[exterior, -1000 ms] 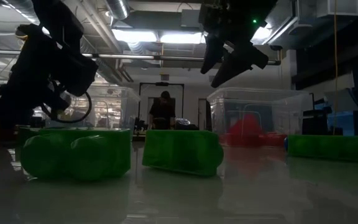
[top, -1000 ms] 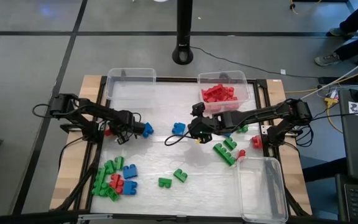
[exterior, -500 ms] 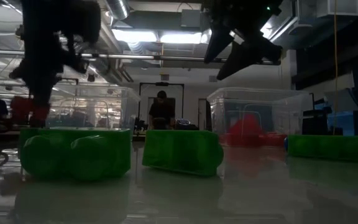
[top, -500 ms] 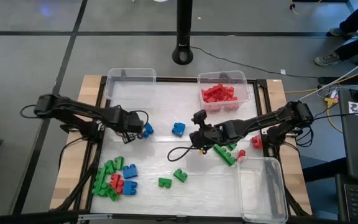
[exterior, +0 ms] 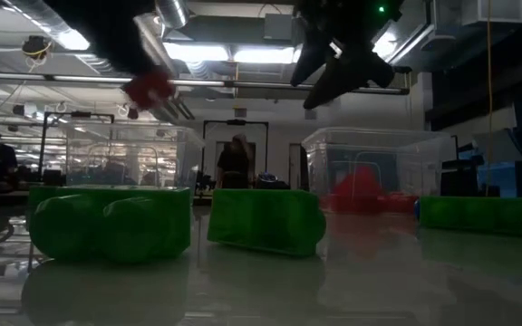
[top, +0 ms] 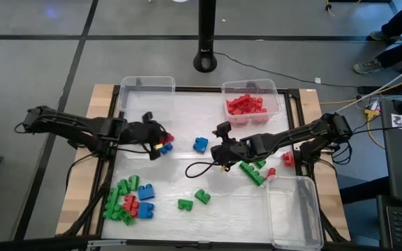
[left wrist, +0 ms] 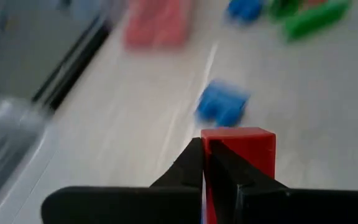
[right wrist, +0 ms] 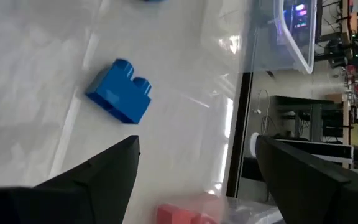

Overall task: Sort blocks
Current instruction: Put the red game piece into the top right transparent bin

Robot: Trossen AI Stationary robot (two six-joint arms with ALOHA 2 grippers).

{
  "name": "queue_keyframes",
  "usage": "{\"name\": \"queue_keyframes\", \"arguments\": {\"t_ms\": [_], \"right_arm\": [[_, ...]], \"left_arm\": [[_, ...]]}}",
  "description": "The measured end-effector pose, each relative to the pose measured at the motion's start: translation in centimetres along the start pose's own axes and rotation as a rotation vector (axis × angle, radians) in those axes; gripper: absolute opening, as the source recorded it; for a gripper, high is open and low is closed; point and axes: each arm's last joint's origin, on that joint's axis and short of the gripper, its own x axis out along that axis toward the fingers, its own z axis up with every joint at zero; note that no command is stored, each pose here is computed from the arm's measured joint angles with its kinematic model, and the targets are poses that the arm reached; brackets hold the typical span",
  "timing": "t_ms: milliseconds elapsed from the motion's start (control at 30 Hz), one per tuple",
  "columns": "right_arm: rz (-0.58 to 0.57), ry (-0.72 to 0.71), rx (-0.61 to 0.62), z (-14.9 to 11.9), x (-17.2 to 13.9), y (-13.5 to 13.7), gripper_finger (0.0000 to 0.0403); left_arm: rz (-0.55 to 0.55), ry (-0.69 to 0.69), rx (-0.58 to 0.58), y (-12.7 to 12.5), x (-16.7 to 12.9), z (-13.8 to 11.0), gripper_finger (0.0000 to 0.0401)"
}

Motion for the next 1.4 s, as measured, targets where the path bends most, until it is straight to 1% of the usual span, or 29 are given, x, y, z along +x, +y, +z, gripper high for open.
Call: {"name": "queue_keyframes", "arguments": {"t_ms": [67,167,333,400,467,533,633,733,800,833,933,1000,1067,1233,1400], "right_arm": [[0.018,-0.031,0.019,0.2,0.1,-0.2,0.0319],[0.094,-0.113,0.045,0.5,0.6,-0.7,0.0319],[0.142,-0.372,0.134,0.7,2.5,-1.5,0.0319],[0.155,-0.495,0.211,0.2,3.6,-1.6,0.0319],[0.149,-0.625,0.313,-0.3,4.7,-1.6,0.0319],[0.134,-0.710,0.372,-1.0,5.4,-1.4,0.0319],[0.065,-0.781,0.441,-1.2,5.7,-1.3,0.0319],[0.006,-0.768,0.537,-1.0,5.9,-1.0,0.0319],[0.008,-0.746,0.570,-1.0,6.5,-0.4,0.0319],[0.012,-0.761,0.583,-0.8,6.9,-0.3,0.0319],[0.105,-0.826,0.550,0.0,7.9,0.3,0.0319],[0.147,-0.838,0.530,0.5,8.6,0.8,0.0319],[0.152,-0.845,0.528,1.1,9.2,0.8,0.0319],[0.159,-0.920,0.524,3.1,10.0,0.3,0.0319],[0.159,-0.957,0.495,4.2,10.3,-0.2,0.0319]], "left_arm": [[-0.083,-0.100,0.023,-0.4,0.7,-0.2,0.0003],[-0.180,-0.253,0.018,-0.9,1.5,-0.7,0.0004],[-0.221,-0.492,-0.015,-1.2,2.0,-1.9,0.0004],[-0.236,-0.569,-0.023,-1.3,2.0,-2.5,0.0004],[-0.244,-0.616,-0.021,-1.5,1.9,-3.3,0.0005],[-0.246,-0.644,-0.015,-1.5,2.0,-4.0,0.0005],[-0.228,-0.682,-0.009,-1.3,1.9,-4.1,0.0005],[-0.221,-0.672,0.010,-1.4,2.1,-4.2,0.0005],[-0.219,-0.661,0.022,-1.5,2.4,-4.4,0.0005],[-0.216,-0.662,0.028,-1.5,2.5,-4.4,0.0005],[-0.211,-0.676,0.032,-1.6,2.6,-4.3,0.0005],[-0.212,-0.674,0.032,-1.6,2.7,-4.3,0.0005],[-0.212,-0.676,0.032,-1.7,2.8,-4.2,0.0005],[-0.211,-0.678,0.035,-1.8,3.0,-4.3,0.0005],[-0.214,-0.676,0.038,-1.8,3.1,-4.3,0.0005]]}}
